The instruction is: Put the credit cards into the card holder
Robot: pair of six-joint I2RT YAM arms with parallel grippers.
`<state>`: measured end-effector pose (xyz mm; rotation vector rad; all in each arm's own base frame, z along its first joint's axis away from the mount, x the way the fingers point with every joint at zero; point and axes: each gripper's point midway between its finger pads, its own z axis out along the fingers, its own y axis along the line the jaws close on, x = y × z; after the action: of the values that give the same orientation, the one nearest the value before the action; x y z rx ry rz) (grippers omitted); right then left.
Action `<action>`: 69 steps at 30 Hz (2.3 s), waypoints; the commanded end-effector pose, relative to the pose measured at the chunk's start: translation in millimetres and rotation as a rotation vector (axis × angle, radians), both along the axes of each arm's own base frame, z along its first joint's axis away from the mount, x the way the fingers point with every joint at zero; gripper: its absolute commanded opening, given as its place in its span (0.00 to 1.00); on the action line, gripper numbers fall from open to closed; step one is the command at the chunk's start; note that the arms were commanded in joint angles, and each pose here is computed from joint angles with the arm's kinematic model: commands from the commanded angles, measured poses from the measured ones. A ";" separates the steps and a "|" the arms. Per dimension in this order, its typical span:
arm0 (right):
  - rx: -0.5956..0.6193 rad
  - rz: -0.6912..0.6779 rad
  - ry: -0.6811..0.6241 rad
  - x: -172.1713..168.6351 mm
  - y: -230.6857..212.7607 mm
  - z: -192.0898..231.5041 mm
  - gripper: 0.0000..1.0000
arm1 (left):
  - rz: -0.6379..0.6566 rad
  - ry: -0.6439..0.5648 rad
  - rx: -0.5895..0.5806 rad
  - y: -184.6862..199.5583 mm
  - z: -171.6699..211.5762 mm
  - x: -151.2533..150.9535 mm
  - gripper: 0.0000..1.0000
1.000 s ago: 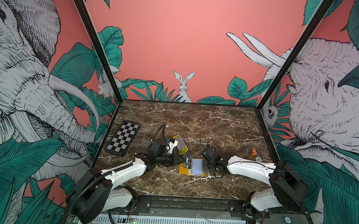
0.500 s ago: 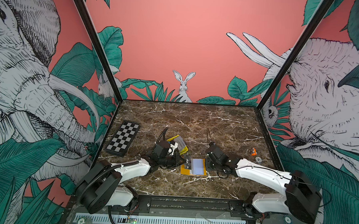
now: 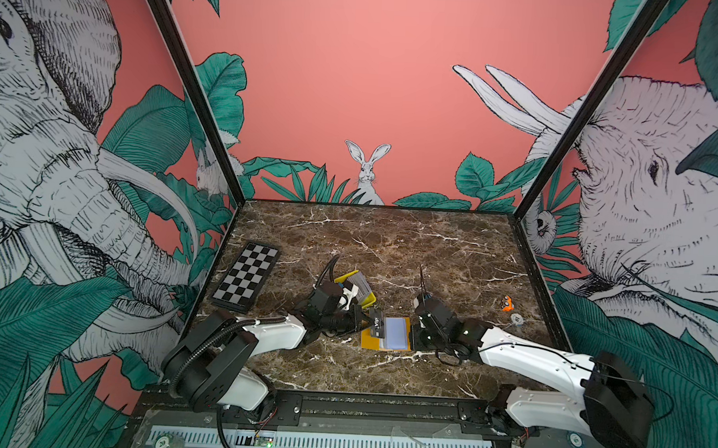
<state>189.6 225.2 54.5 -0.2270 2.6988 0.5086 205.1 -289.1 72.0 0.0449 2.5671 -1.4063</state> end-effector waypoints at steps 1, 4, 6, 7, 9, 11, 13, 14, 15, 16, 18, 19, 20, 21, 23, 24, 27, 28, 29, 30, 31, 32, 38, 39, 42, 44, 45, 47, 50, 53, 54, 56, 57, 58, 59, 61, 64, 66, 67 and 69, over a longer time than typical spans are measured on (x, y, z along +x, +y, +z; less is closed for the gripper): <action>0.006 -0.011 0.010 3.1 7.6 -3.7 0.12 | -0.042 -0.045 -0.015 -5.1 5.4 -0.1 0.00; -0.015 -0.019 0.022 4.9 7.7 -10.8 0.10 | -0.054 -0.039 -0.011 -5.9 1.1 -1.4 0.00; -0.029 -0.020 0.028 4.8 7.1 -14.8 0.09 | -0.052 -0.035 -0.010 -6.2 -2.4 -1.0 0.00; -0.034 -0.021 0.029 4.8 6.6 -16.0 0.09 | -0.050 -0.035 -0.013 -6.6 -2.7 -0.6 0.00; -0.044 -0.019 0.031 4.1 5.2 -17.9 0.08 | -0.046 -0.035 -0.019 -7.5 -3.7 0.8 0.00; -0.055 -0.021 0.034 3.3 2.9 -20.2 0.08 | -0.043 -0.032 -0.022 -8.1 -5.3 1.2 0.00; -0.065 -0.022 0.038 2.0 1.0 -22.6 0.08 | -0.066 -0.017 -0.043 -11.0 -4.4 -2.6 0.00; -0.067 -0.022 0.038 1.7 0.5 -23.4 0.08 | -0.066 -0.013 -0.048 -11.7 -4.9 -2.6 0.00; -0.069 -0.022 0.038 1.3 0.1 -24.2 0.08 | -0.065 -0.009 -0.049 -11.9 -6.1 -2.6 0.00; -0.072 -0.023 0.038 1.5 -0.5 -24.4 0.08 | -0.064 -0.005 -0.048 -11.9 -7.2 -2.8 0.00; -0.077 -0.023 0.036 1.2 -1.2 -24.7 0.08 | -0.061 0.003 -0.042 -11.1 -10.1 -3.1 0.00; -0.077 -0.023 0.035 1.3 -0.9 -24.8 0.08 | -0.057 0.007 -0.037 -10.0 -12.1 -3.2 0.00; -0.079 -0.023 0.035 1.3 -1.3 -25.1 0.08 | -0.055 0.010 -0.033 -9.4 -13.9 -3.9 0.00; -0.079 -0.021 0.034 1.1 -0.8 -24.8 0.08 | -0.049 0.013 -0.028 -8.0 -15.7 -4.0 0.00; -0.081 -0.022 0.034 1.1 -1.2 -25.3 0.07 | -0.046 0.018 -0.020 -6.8 -17.8 -4.8 0.00; -0.083 -0.022 0.036 0.9 -1.4 -25.9 0.07 | -0.042 0.021 -0.016 -6.0 -19.0 -4.9 0.00; -0.084 -0.019 0.034 0.7 -0.7 -26.2 0.07 | -0.037 0.037 -0.008 -4.4 -22.1 -6.5 0.00; -0.084 -0.019 0.035 0.7 -0.7 -26.4 0.07 | -0.035 0.040 -0.008 -4.2 -22.6 -6.5 0.00; -0.085 -0.018 0.034 0.3 -0.5 -26.4 0.07 | -0.033 0.044 -0.009 -4.2 -23.2 -6.6 0.00; -0.084 -0.019 0.033 0.7 -0.6 -26.1 0.07 | -0.030 0.047 -0.010 -4.3 -24.1 -6.5 0.00; -0.087 -0.020 0.033 0.8 -1.1 -26.6 0.07 | -0.030 0.049 -0.018 -5.0 -23.6 -6.6 0.00; -0.086 -0.019 0.033 0.6 -0.9 -27.0 0.07 | -0.031 0.057 -0.028 -6.1 -23.5 -7.3 0.00; -0.094 -0.020 0.038 -0.5 -1.5 -29.8 0.07 | -0.033 0.091 -0.055 -8.9 -27.0 -9.7 0.00; -0.096 -0.019 0.040 -1.0 -2.0 -30.3 0.07 | -0.031 0.096 -0.057 -9.0 -27.9 -10.0 0.00; -0.104 -0.021 0.038 -1.0 -3.6 -31.6 0.07 | -0.030 0.100 -0.072 -10.6 -26.8 -9.6 0.00; -0.119 -0.017 0.039 -2.3 -5.2 -33.8 0.06 | -0.029 0.102 -0.080 -12.0 -25.8 -8.7 0.00; -0.128 -0.017 0.042 -2.9 -6.4 -35.1 0.07 | -0.029 0.103 -0.085 -12.8 -25.1 -8.2 0.00; -0.139 -0.015 0.043 -3.8 -8.0 -36.3 0.06 | -0.029 0.107 -0.092 -13.7 -24.7 -8.0 0.00; -0.161 -0.017 0.040 -4.5 -11.1 -37.3 0.06 | -0.029 0.113 -0.101 -15.0 -24.0 -7.8 0.00; -0.168 -0.017 0.037 -4.8 -12.0 -37.9 0.06 | -0.026 0.120 -0.105 -15.4 -24.6 -7.9 0.00; -0.171 -0.017 0.037 -5.2 -12.2 -38.3 0.06 | -0.026 0.124 -0.111 -15.6 -24.2 -8.4 0.00; -0.174 -0.018 0.038 -5.3 -12.6 -39.3 0.06 | -0.025 0.128 -0.120 -15.9 -22.9 -9.0 0.00; -0.176 -0.018 0.039 -5.4 -12.3 -39.8 0.05 | -0.022 0.128 -0.127 -16.4 -21.7 -8.3 0.00; -0.179 -0.018 0.039 -5.1 -12.6 -40.2 0.05 | -0.021 0.131 -0.132 -16.5 -20.9 -8.6 0.00; -0.179 -0.016 0.039 -5.4 -12.1 -40.8 0.05 | -0.022 0.129 -0.139 -17.4 -19.2 -8.2 0.00; -0.180 -0.018 0.040 -5.0 -11.8 -41.0 0.05 | -0.024 0.133 -0.146 -18.1 -17.7 -8.6 0.00; -0.182 -0.016 0.038 -5.0 -11.3 -41.2 0.05 | -0.024 0.138 -0.138 -17.2 -20.0 -9.2 0.00; -0.182 -0.016 0.037 -4.9 -11.3 -41.0 0.05 | -0.025 0.141 -0.128 -16.4 -21.9 -9.6 0.00; -0.181 -0.019 0.037 -4.6 -11.7 -40.8 0.05 | -0.025 0.140 -0.123 -15.9 -22.9 -10.2 0.00; -0.183 -0.017 0.037 -4.6 -11.8 -40.9 0.05 | -0.025 0.141 -0.109 -14.0 -25.2 -11.2 0.00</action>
<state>187.0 219.4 20.0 -0.2444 2.7609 0.3217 200.0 -305.4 50.3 -0.0550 2.5847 -1.6148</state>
